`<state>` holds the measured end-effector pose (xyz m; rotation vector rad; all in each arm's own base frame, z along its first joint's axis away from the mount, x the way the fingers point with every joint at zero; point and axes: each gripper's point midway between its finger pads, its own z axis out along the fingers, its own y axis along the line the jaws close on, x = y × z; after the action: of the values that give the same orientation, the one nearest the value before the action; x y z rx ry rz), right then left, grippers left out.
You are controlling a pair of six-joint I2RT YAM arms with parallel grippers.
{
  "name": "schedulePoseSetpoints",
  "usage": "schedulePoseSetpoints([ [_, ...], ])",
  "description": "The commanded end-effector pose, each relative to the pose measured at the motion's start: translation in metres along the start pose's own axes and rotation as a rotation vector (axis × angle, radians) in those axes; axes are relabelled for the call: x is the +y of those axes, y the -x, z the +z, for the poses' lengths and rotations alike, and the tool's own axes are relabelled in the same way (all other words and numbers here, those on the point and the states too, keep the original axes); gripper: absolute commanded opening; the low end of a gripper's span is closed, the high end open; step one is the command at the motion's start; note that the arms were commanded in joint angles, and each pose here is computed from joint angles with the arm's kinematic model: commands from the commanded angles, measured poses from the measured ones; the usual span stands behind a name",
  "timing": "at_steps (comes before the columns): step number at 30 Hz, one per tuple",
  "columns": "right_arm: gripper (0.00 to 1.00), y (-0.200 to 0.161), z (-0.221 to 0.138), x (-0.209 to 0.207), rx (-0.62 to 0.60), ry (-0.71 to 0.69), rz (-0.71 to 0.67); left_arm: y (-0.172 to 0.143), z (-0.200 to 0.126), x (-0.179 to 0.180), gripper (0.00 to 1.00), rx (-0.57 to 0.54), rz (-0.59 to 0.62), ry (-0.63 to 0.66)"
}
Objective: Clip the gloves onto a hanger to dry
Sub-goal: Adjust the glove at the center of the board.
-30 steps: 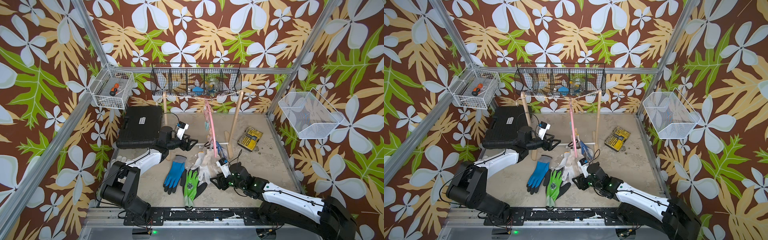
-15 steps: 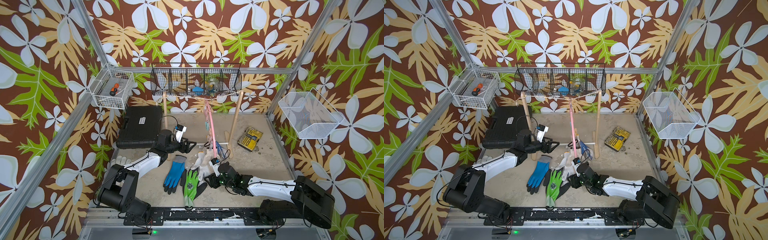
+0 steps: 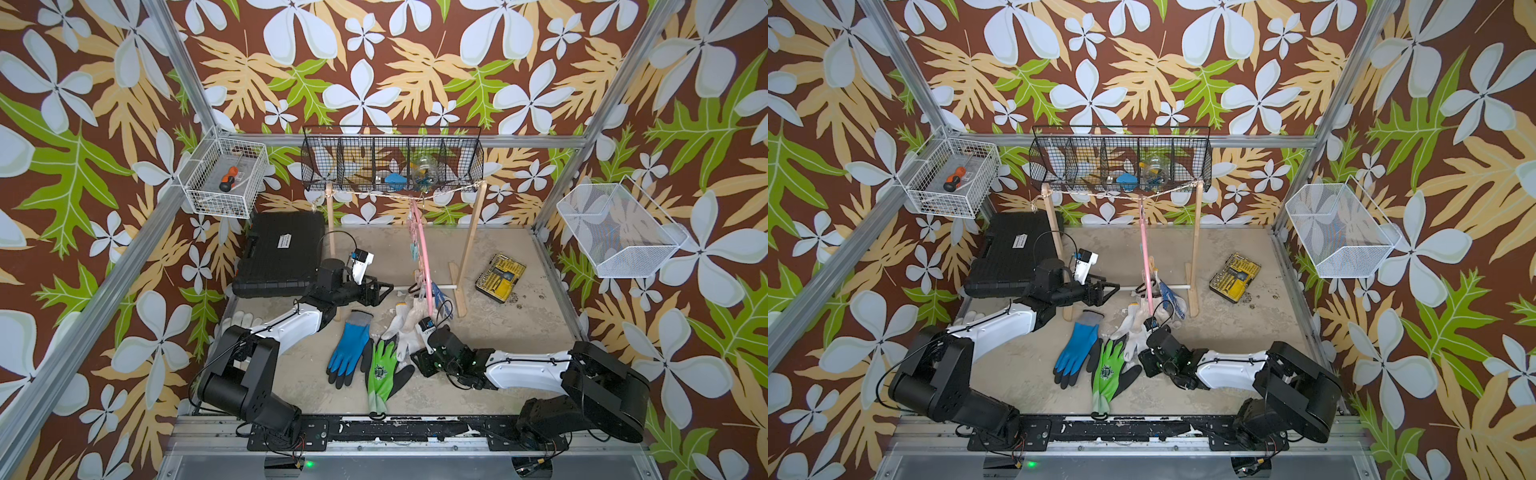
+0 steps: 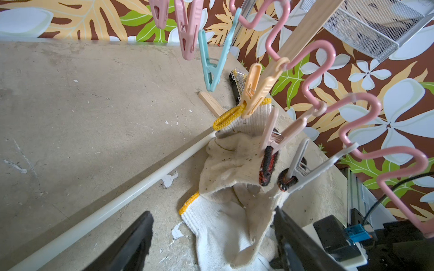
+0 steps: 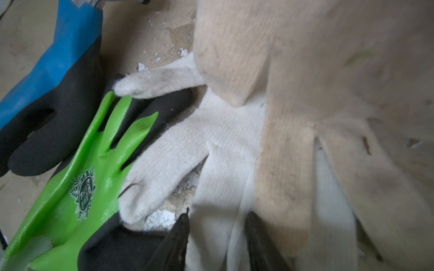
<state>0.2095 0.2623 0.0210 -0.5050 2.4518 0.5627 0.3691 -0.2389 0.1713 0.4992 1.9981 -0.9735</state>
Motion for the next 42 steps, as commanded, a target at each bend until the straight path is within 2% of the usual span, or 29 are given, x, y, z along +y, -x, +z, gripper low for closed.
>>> schedulePoseSetpoints([
  [1, 0.35, -0.035, -0.001, -0.025, 0.126, -0.113, -0.008, 0.003, 0.002, -0.003, 0.82, -0.001, 0.004, -0.022],
  [13, 0.0, -0.07, -0.031, -0.025, 0.222, -0.193, -0.051, -0.001, 0.005, 0.0, 0.82, 0.012, 0.006, -0.016],
  [25, 0.0, -0.109, -0.079, -0.035, 0.295, -0.224, 0.067, 0.0, 0.007, 0.002, 0.82, 0.013, 0.009, -0.019],
  [36, 0.0, -0.058, -0.133, -0.043, 0.095, -0.294, 0.145, 0.002, 0.009, 0.001, 0.82, 0.013, 0.011, -0.026],
  [37, 0.02, -0.054, -0.135, -0.041, 0.088, -0.296, 0.136, 0.002, 0.009, 0.001, 0.82, 0.014, 0.011, -0.028],
  [39, 0.21, -0.047, -0.138, -0.039, 0.091, -0.305, 0.114, 0.002, 0.009, 0.001, 0.82, 0.014, 0.013, -0.027],
  [42, 0.33, -0.035, -0.142, -0.029, 0.078, -0.286, 0.09, 0.003, 0.009, 0.0, 0.82, 0.014, 0.018, -0.028],
])
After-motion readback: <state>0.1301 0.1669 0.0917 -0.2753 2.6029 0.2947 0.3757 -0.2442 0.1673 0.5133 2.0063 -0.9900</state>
